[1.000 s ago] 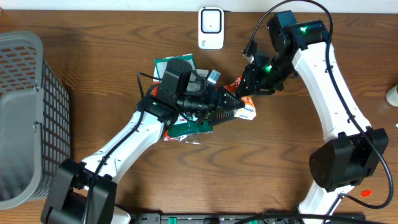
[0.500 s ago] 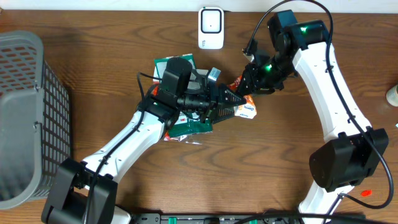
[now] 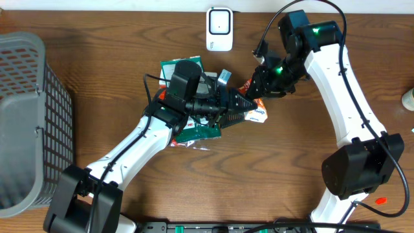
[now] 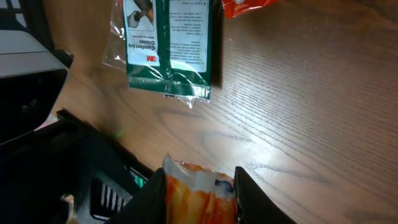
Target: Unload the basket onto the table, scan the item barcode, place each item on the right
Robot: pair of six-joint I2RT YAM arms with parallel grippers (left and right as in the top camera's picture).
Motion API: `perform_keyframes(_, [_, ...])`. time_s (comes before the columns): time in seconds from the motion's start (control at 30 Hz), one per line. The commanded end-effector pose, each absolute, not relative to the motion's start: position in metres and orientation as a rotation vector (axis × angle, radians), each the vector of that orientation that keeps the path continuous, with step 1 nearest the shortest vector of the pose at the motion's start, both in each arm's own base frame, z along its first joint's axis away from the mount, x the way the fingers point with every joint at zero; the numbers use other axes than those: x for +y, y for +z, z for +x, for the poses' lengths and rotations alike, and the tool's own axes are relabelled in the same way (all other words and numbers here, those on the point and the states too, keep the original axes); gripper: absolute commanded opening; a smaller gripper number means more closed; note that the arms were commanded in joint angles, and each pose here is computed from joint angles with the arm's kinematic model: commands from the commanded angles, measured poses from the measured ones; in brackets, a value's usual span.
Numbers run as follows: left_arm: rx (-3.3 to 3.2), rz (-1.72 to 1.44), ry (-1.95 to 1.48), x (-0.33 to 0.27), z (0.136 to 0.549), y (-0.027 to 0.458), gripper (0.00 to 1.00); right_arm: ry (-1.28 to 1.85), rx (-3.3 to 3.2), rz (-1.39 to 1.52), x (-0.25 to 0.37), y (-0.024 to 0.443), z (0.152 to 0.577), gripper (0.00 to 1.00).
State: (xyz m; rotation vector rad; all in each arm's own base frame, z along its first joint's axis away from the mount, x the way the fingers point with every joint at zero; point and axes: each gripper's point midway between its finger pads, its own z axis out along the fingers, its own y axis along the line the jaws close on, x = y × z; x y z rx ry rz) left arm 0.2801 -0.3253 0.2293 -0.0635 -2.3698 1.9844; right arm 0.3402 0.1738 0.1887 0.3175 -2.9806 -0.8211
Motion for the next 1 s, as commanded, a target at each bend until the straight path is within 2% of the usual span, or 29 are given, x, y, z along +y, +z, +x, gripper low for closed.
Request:
perform_keyframes(0.0, [-2.408, -0.097, 2.009, -0.327, 0.285, 0.23, 0.39, -0.853, -2.976, 0.309, 0.178, 0.193, 0.343, 0.02])
perform_keyframes(0.17, [-2.409, -0.095, 2.002, -0.327, 0.285, 0.229, 0.31, -0.854, -2.976, 0.309, 0.179, 0.193, 0.343, 0.01])
perform_keyframes(0.33, [-2.409, -0.094, 2.002, -0.327, 0.285, 0.229, 0.3, -0.854, -2.977, 0.31, 0.179, 0.193, 0.343, 0.02])
perform_keyframes(0.43, [-2.409, -0.095, 2.003, -0.327, 0.285, 0.229, 0.19, -0.854, -2.977, 0.31, 0.179, 0.193, 0.343, 0.05])
perform_keyframes(0.47, [-2.409, -0.095, 2.003, -0.327, 0.285, 0.229, 0.13, -0.853, -2.978, 0.311, 0.178, 0.192, 0.343, 0.1])
perform_keyframes(0.53, [-2.409, -0.095, 2.004, -0.327, 0.285, 0.229, 0.11, -0.852, -2.985, 0.315, 0.178, 0.192, 0.344, 0.25])
perform_keyframes(0.6, [-2.41, -0.103, 2.008, -0.327, 0.285, 0.23, 0.08, -0.85, -2.993, 0.319, 0.178, 0.192, 0.346, 0.35])
perform_keyframes(0.83, [-2.367, -0.128, 2.031, -0.327, 0.282, 0.238, 0.07, -0.766, -3.052, 0.32, 0.168, 0.187, 0.356, 0.59])
perform_keyframes(0.97, [-2.288, -0.181, 2.127, -0.324, 0.285, 0.262, 0.07, -0.586, -3.124, 0.298, 0.148, 0.179, 0.364, 0.67])
